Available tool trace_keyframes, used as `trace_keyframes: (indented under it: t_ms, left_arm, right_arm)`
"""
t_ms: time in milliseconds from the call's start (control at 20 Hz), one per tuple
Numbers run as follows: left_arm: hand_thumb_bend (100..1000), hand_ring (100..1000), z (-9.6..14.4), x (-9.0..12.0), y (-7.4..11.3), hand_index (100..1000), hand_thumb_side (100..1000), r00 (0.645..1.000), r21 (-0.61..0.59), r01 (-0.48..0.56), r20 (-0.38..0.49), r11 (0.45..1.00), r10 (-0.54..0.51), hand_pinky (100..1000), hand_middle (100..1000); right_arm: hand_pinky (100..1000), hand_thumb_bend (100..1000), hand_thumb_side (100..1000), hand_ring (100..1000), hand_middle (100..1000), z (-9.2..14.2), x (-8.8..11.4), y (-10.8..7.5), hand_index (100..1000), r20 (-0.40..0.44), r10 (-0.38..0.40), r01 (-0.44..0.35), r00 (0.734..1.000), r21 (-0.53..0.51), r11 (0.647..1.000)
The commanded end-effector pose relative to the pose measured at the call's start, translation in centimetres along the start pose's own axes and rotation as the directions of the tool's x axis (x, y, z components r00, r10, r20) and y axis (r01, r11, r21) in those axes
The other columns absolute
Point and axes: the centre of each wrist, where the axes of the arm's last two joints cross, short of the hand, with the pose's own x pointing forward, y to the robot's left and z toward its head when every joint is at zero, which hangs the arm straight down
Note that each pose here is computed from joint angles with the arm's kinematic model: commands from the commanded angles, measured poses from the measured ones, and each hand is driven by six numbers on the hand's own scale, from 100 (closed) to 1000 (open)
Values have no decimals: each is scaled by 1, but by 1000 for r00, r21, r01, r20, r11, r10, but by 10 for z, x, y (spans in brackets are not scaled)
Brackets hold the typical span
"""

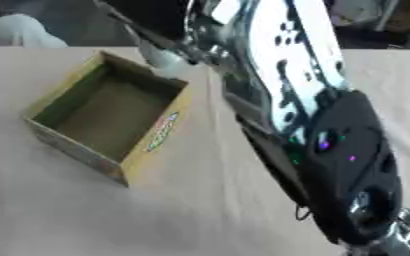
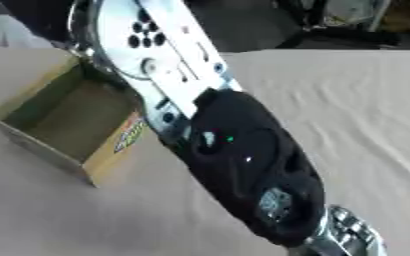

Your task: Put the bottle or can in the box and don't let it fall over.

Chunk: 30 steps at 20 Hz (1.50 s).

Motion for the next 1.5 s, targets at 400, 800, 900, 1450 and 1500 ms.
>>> trace_keyframes:
  t_ms: [400,800,900,1450,1500]
  left_arm:
    - [279,842,-10,15,-10,869,857,994,47,-90,60,995,87,933,986]
    - [305,842,-16,21,-9,869,861,989,130,-132,90,983,120,930,986]
    - [308,841,-18,23,-9,869,856,987,146,-138,103,980,124,927,983]
    - [308,842,-18,30,-9,869,853,984,163,-142,134,976,120,927,984]
    - [307,842,-18,30,-9,869,853,984,161,-140,133,977,119,927,984]
  right_arm:
    - [100,330,571,100,100,-18,-19,-8,851,-44,-45,45,998,-4,999]
    - [100,317,568,100,100,-41,-45,-36,848,-82,-91,85,992,-68,994]
    - [100,317,565,100,100,-44,-51,-44,846,-92,-100,92,991,-84,992]
    - [100,323,555,100,100,-56,-66,-81,844,-79,-113,99,990,-155,983]
    - [100,323,555,100,100,-56,-65,-84,844,-74,-110,98,991,-159,982]
